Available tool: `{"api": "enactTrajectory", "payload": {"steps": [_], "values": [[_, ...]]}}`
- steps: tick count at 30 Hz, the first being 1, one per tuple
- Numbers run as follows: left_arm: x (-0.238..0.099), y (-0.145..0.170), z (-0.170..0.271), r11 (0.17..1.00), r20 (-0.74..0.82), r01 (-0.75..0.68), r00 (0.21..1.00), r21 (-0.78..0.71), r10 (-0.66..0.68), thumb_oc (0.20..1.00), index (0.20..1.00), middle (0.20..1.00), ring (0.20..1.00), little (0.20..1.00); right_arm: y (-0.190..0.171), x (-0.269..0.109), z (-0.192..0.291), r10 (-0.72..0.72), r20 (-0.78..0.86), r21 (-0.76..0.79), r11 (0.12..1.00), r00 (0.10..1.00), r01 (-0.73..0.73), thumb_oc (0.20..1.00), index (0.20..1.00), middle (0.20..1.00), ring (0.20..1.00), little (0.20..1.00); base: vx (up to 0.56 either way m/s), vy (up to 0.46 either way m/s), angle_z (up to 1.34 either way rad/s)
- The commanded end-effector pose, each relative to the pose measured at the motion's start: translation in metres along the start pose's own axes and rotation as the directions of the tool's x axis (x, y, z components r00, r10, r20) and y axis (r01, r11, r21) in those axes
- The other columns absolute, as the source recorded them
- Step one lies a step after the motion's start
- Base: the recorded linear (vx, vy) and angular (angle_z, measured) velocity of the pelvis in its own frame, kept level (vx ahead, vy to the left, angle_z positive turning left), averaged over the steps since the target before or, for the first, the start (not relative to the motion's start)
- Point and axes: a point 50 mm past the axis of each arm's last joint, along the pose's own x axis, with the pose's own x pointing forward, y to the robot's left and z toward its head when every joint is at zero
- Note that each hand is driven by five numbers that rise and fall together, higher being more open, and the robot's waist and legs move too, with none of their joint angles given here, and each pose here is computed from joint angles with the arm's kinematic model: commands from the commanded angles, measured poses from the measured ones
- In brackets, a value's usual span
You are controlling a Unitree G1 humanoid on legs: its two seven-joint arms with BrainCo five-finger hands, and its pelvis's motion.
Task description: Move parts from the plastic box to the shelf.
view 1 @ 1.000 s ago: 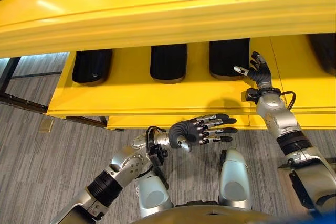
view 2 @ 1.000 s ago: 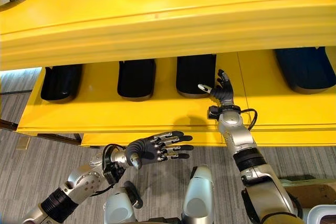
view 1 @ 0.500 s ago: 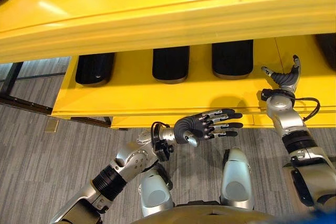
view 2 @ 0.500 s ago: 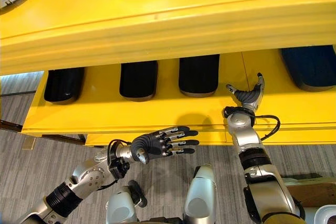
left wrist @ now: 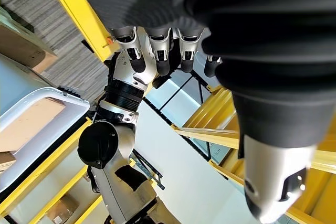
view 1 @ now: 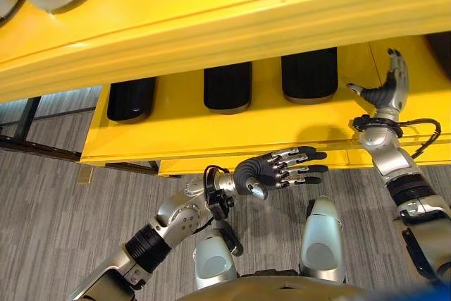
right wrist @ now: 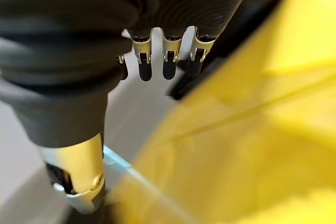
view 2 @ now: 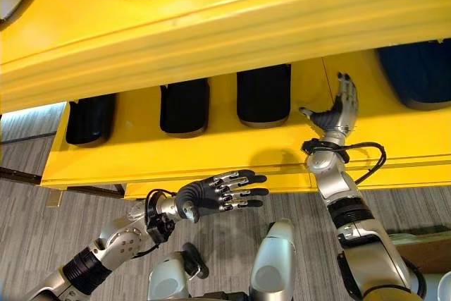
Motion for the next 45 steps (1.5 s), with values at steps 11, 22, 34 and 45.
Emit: {"api": "enactTrajectory", "payload": {"steps": [11, 22, 34, 45], "values": [[-0.016, -0.014, 0.018, 0.998, 0.163, 0.05, 0.985, 0.044, -0.057, 1.0, 1.0, 1.0, 1.0, 1.0, -0.018, -0.034, 0.071, 0.086, 0.693, -0.134, 0.991, 0.716, 0.011, 1.0, 1.0, 1.0, 1.0, 1.0, -0.01, 0.025, -0.05], [-0.028, -0.01, 0.018, 0.997, 0.092, 0.056, 0.994, 0.054, -0.061, 1.0, 1.0, 1.0, 1.0, 1.0, 0.015, -0.031, 0.072, 0.412, 0.6, -0.339, 0.907, 0.686, -0.248, 1.0, 1.0, 1.0, 1.0, 1.0, -0.03, -0.049, 0.01], [-0.025, -0.008, 0.018, 0.997, 0.056, 0.056, 0.997, 0.055, -0.059, 1.0, 1.0, 1.0, 1.0, 1.0, 0.032, -0.027, 0.07, 0.424, 0.486, -0.321, 0.9, 0.764, -0.295, 1.0, 1.0, 1.0, 1.0, 1.0, 0.0, -0.021, 0.03], [-0.017, -0.004, 0.017, 0.997, 0.025, 0.068, 0.997, 0.031, -0.068, 1.0, 1.0, 1.0, 1.0, 1.0, 0.051, -0.013, 0.05, 0.488, 0.274, -0.39, 0.844, 0.829, -0.368, 1.0, 1.0, 1.0, 1.0, 1.0, 0.0, -0.003, 0.0]]}}
